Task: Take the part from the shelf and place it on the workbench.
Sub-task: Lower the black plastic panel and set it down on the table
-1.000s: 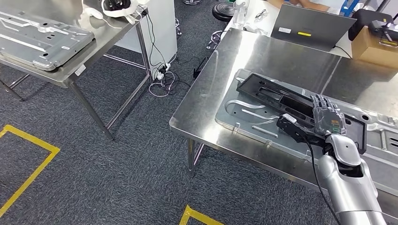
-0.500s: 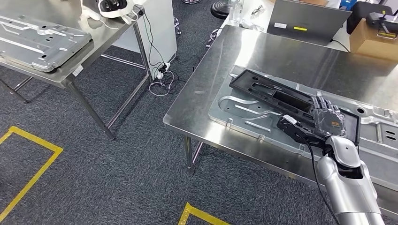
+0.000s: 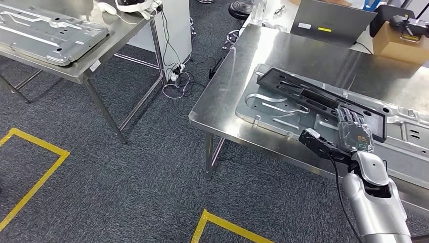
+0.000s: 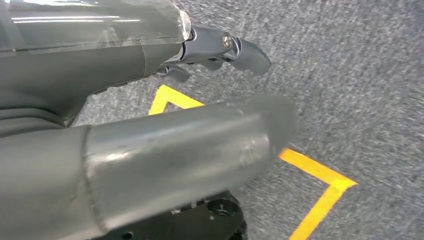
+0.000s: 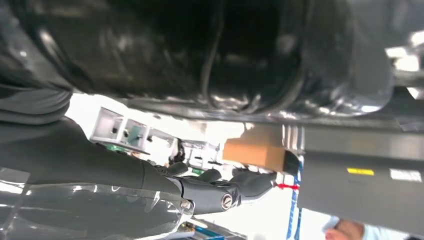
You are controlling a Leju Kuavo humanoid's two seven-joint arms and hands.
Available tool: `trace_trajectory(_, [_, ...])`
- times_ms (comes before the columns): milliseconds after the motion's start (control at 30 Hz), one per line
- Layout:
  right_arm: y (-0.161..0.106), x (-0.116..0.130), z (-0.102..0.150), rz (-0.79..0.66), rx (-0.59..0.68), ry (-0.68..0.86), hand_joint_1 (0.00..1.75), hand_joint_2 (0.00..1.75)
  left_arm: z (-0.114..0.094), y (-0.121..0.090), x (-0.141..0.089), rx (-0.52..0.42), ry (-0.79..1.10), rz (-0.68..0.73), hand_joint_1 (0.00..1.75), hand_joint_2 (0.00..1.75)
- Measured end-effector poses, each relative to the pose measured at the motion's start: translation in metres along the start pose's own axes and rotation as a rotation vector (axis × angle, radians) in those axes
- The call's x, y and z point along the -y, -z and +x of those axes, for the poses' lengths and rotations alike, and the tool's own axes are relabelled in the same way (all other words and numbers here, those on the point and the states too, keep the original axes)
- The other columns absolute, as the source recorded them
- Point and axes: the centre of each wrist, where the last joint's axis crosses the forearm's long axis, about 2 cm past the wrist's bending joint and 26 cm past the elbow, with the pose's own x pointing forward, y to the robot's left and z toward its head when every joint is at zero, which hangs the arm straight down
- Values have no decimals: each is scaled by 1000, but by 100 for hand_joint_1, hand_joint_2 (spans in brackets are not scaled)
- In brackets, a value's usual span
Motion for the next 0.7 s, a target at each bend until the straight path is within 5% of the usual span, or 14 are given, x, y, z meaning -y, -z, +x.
trace_trajectory(500, [-7,-4,1,-16,17,26,0,0,-1,0,1,-1,-4,-3,0,0])
trace_trajectory(700, [-60,-27,21,-46,131,346,0,0,-1,-1,1,1,-22,11,0,0])
